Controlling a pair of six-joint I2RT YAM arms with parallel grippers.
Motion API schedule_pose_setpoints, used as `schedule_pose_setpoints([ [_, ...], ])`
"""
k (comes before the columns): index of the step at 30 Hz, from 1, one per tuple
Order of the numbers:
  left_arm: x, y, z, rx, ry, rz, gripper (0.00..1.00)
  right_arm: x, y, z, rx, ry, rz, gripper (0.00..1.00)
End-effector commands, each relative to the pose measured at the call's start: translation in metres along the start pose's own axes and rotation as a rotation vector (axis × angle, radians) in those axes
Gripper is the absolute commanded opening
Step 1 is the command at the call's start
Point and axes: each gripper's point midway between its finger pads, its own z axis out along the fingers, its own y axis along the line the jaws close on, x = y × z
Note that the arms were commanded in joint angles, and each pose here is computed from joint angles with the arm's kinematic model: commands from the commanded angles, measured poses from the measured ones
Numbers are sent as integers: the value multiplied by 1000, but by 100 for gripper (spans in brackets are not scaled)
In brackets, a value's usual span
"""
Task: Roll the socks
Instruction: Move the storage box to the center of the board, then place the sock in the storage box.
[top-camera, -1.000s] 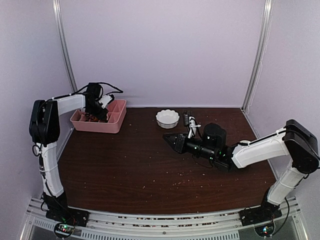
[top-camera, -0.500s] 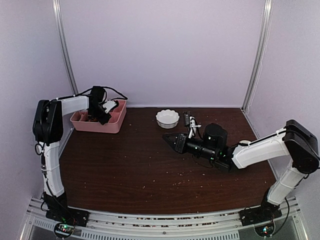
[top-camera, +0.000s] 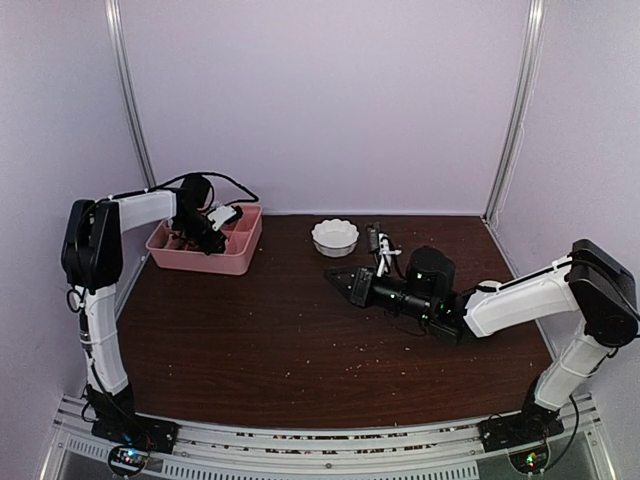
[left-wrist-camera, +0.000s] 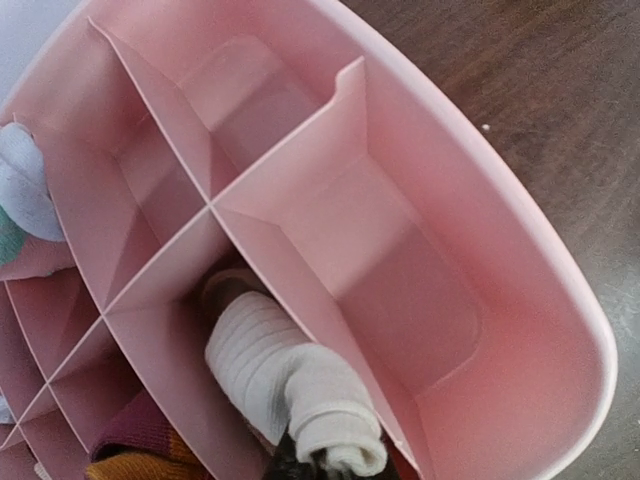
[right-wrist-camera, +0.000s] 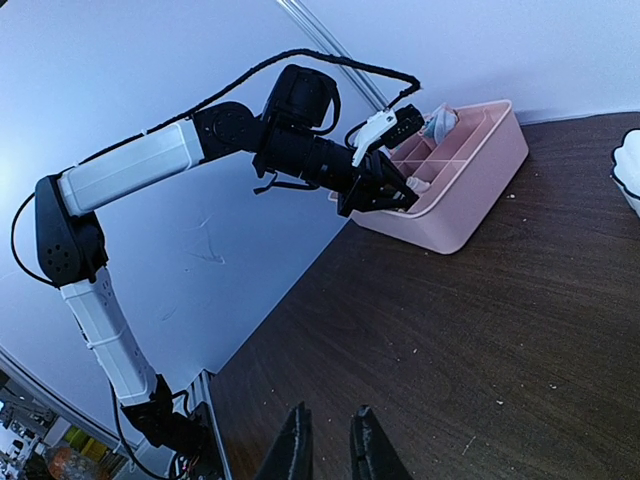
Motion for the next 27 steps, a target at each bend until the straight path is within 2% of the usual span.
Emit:
schedule_pose_setpoints([
  [1,29,-95,-4,305,101,-58,0,0,3,-1,-22,-1,7,14],
  [6,38,-146,-17,421,118,-93,0,3,1,-4,-17,8,10,13],
  [9,38,-157,-29,443,124,-110,0,6,-1,-5,-11,16,11,13],
  [13,17,-123,-56,285,100,-95,0,10,-2,-6,-6,32,11,13],
  [18,-35,-67,-114,34,-28,-35,0,15,-4,-4,-8,50,13,13],
  [22,-56,-63,-128,33,-66,-34,0,18,-5,-1,-17,60,26,13],
  [27,-65,-63,-105,65,-53,-51,0,18,-3,1,-28,58,30,12],
])
